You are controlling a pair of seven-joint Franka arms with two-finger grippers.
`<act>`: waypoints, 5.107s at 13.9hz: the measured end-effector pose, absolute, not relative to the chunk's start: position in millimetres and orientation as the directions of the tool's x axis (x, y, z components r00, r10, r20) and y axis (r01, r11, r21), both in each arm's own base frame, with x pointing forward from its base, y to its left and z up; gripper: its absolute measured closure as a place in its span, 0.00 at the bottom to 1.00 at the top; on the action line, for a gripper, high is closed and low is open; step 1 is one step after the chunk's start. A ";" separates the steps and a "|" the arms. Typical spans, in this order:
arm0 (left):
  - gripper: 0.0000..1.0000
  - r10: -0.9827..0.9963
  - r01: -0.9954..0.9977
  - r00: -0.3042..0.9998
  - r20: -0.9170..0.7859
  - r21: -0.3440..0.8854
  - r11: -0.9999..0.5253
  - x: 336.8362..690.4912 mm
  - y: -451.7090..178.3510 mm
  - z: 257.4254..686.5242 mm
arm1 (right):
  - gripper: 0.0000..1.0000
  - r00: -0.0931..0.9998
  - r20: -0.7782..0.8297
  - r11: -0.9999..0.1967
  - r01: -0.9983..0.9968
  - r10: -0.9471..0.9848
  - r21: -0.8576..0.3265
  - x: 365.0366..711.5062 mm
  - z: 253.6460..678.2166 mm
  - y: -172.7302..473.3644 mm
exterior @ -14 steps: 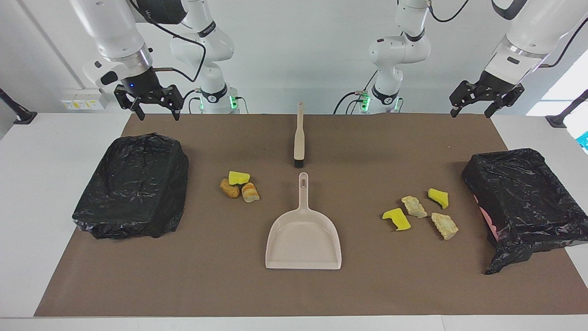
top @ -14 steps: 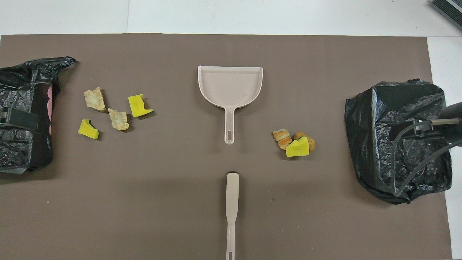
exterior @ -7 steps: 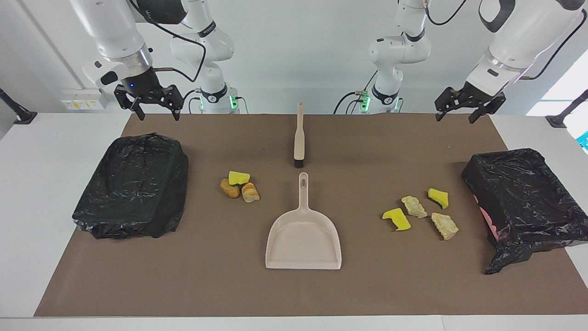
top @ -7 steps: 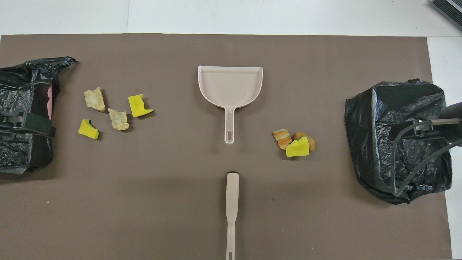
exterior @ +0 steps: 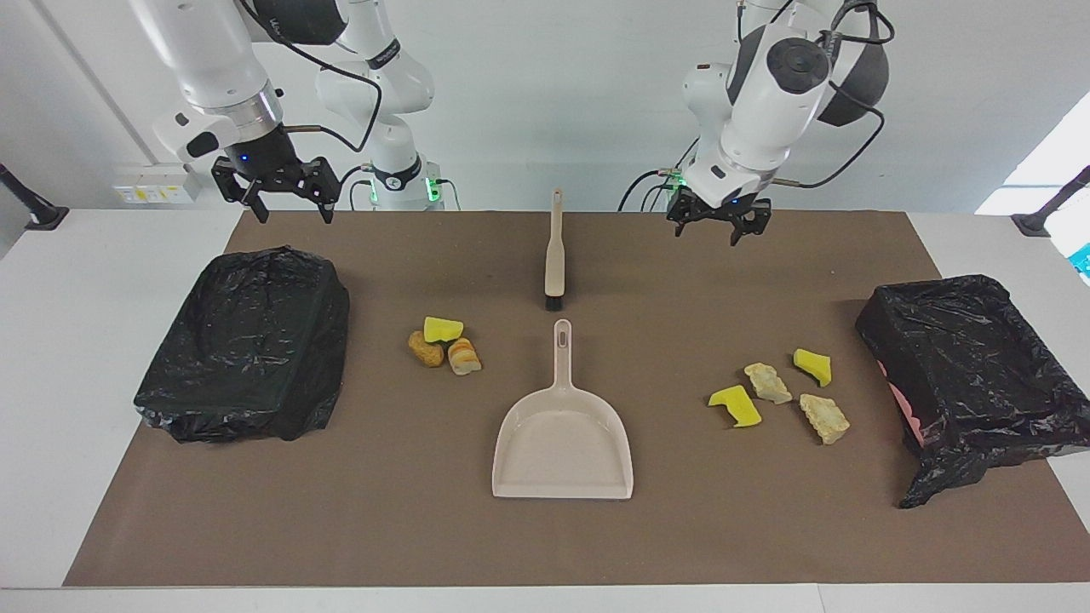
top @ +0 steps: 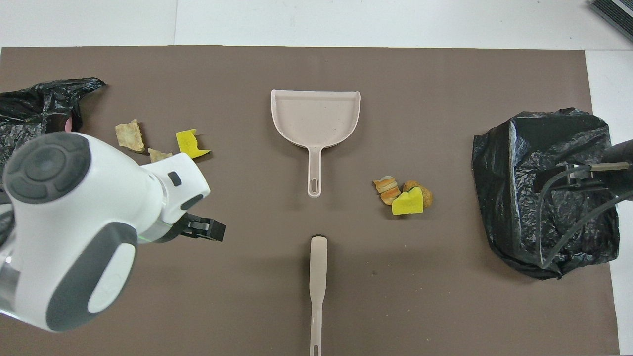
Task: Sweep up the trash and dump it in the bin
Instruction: 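Reach the right gripper to the dustpan handle while the left gripper reaches the brush, then grasp the brush with the left gripper while the right gripper lifts the dustpan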
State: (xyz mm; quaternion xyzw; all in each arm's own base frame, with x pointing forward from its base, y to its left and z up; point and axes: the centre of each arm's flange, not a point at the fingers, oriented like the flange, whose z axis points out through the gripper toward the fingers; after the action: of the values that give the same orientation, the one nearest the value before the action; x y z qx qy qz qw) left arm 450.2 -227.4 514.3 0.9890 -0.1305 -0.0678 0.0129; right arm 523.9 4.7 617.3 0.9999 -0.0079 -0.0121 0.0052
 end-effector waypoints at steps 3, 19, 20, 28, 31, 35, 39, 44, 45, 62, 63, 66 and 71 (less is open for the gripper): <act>0.00 -0.275 -0.274 0.953 -0.130 0.025 -0.961 401.2 -277.5 481.4 | 0.00 1.000 -0.024 -1.000 -0.016 -0.016 0.011 523.9 617.3 4.7; 0.00 -0.232 -0.232 0.973 -0.001 0.069 -0.970 221.9 -418.7 352.8 | 0.00 0.998 -0.021 -0.998 0.062 0.062 0.012 561.5 539.2 63.2; 0.01 -0.231 -0.231 0.973 -0.003 0.068 -0.971 222.2 -418.6 351.9 | 0.00 0.998 -0.021 -0.998 0.055 0.055 0.012 561.1 539.0 67.6; 0.50 -0.212 -0.211 0.977 -0.031 0.043 -0.977 228.2 -419.6 332.0 | 0.00 0.998 0.031 -0.999 0.054 0.054 0.003 581.4 516.8 133.4; 0.56 -0.204 -0.203 0.979 -0.019 0.057 -0.978 232.1 -423.5 340.3 | 0.00 0.998 0.003 -0.998 0.067 0.067 0.007 597.7 484.4 183.2; 0.74 -0.191 -0.190 0.981 -0.033 0.043 -0.981 235.0 -420.3 340.2 | 0.00 1.000 -0.001 -1.000 0.024 0.024 0.007 622.0 446.9 253.1; 0.74 -0.101 -0.104 0.990 -0.101 -0.027 -0.994 262.0 -384.9 353.4 | 0.00 0.999 0.007 -0.999 -0.042 -0.042 -0.006 633.8 419.5 298.1; 0.74 0.016 0.012 0.995 -0.097 -0.042 -0.999 337.3 -305.1 379.7 | 0.00 0.998 0.011 -0.996 -0.054 -0.054 -0.066 624.7 391.1 351.0; 0.74 0.026 0.023 0.996 -0.088 -0.038 -0.999 355.1 -286.3 383.4 | 0.00 0.999 0.007 -0.997 -0.048 -0.048 -0.069 623.2 388.3 356.0; 0.74 -0.060 -0.062 0.998 -0.019 -0.184 -0.981 591.1 9.9 395.6 | 0.52 0.999 -0.046 -0.999 -0.026 -0.024 -0.046 607.3 352.2 367.8; 0.74 -0.075 -0.079 0.997 -0.028 -0.180 -0.981 597.3 23.8 384.5 | 0.63 0.999 -0.046 -0.999 -0.020 -0.017 -0.047 606.6 352.0 368.8; 0.74 -0.138 -0.150 0.987 -0.081 -0.164 -0.975 599.5 39.8 364.3 | 0.68 0.997 -0.055 -0.998 0.041 0.044 -0.045 604.4 351.9 369.4; 0.74 -0.274 -0.278 0.953 -0.131 -0.015 -0.960 583.9 -6.3 353.2 | 0.68 0.917 -0.029 -0.916 0.394 0.397 -0.069 602.8 358.3 371.5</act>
State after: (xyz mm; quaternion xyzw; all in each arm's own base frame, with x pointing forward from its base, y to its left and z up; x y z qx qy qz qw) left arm 583.9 -6.3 353.2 0.9880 -0.1397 -0.0641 -0.0165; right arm 602.8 371.5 358.3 0.9787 0.2021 -0.0212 -0.0307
